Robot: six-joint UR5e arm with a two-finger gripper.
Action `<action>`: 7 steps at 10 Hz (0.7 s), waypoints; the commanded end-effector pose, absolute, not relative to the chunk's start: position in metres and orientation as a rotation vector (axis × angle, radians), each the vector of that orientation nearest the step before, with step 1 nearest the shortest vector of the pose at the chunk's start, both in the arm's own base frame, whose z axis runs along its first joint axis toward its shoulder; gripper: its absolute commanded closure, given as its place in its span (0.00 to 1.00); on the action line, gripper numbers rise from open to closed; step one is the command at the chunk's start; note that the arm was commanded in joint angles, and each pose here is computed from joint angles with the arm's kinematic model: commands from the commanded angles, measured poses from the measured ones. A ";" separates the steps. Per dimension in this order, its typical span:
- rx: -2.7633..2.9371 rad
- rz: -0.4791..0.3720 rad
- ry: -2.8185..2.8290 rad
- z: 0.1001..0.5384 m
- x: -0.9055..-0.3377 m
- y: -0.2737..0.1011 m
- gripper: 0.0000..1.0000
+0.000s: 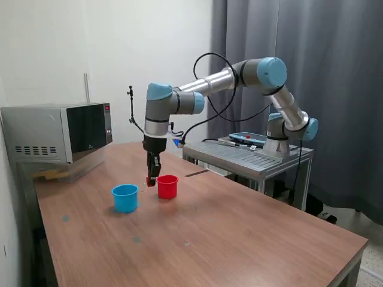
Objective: Place red objects in the red bin, and blue objects in the blue bin.
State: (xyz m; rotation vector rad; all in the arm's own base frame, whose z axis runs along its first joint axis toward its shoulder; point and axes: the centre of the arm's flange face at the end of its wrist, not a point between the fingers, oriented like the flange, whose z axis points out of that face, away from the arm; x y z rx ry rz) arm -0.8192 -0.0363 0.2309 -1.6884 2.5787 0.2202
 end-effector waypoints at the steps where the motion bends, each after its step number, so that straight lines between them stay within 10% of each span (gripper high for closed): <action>1: -1.460 0.189 2.641 0.248 -0.783 -0.030 1.00; 7: -1.205 0.154 2.689 0.227 -0.700 0.030 1.00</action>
